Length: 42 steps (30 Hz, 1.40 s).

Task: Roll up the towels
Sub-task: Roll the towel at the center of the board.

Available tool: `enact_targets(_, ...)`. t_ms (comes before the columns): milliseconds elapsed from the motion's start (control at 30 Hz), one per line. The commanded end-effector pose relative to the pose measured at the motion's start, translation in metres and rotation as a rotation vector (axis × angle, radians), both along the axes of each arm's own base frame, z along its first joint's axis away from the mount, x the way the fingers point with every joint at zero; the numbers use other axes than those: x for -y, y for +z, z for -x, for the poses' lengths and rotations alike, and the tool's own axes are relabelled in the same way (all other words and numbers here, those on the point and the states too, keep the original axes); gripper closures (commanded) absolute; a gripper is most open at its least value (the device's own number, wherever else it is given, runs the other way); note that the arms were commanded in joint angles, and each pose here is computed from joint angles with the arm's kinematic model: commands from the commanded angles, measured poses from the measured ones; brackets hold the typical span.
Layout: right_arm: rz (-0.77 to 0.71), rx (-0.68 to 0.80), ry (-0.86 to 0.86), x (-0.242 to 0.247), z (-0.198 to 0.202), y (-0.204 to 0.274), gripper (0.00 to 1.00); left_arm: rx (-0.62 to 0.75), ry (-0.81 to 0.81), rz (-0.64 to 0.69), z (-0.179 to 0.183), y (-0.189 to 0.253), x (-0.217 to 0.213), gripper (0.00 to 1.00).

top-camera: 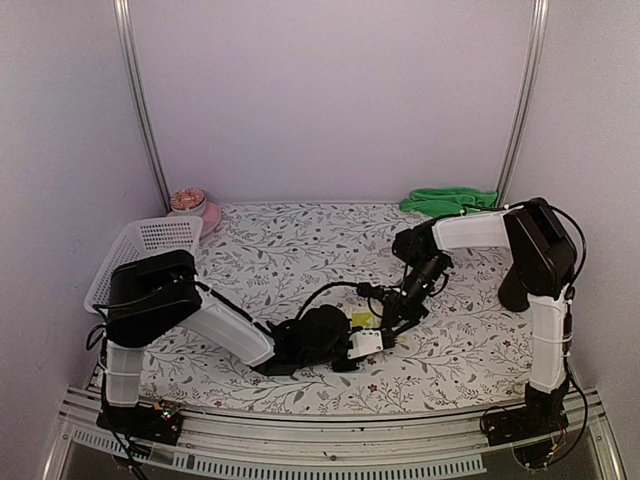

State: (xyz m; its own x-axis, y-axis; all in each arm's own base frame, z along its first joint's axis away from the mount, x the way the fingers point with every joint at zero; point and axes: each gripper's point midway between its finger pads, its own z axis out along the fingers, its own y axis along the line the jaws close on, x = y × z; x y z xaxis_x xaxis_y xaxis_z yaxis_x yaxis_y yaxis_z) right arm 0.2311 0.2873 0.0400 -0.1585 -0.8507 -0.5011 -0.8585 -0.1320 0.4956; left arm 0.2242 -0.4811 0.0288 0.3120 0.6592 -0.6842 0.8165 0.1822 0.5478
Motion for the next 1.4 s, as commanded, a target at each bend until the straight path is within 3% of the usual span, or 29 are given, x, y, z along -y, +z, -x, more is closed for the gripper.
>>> enact_targets(0, -0.053, 0.116, -0.050, 0.000, -0.020, 0.025, 0.60, -0.154, -0.003, -0.094, 0.002, -0.030, -0.019, 0.80)
enact_targets(267, -0.150, 0.227, -0.175, 0.019, -0.057, 0.062, 0.46, -0.327, -0.008, -0.138, -0.009, -0.037, -0.026, 0.81)
enact_targets(533, -0.097, 0.229, -0.274, 0.024, -0.079, 0.058, 0.42, -0.523, -0.041, -0.139, -0.024, -0.028, -0.032, 0.81)
enact_targets(767, -0.180, 0.249, -0.270, 0.020, -0.073, 0.068, 0.41, -0.694, -0.053, -0.159, -0.035, -0.025, -0.032, 0.81)
enact_targets(1133, -0.389, 0.587, -0.209, 0.030, -0.047, 0.088, 0.46, -0.851, -0.047, -0.183, -0.046, -0.029, -0.042, 0.80)
enact_targets(1367, -0.328, 0.851, -0.144, 0.019, -0.046, 0.069, 0.47, -0.925, -0.041, -0.188, -0.056, -0.029, -0.042, 0.80)
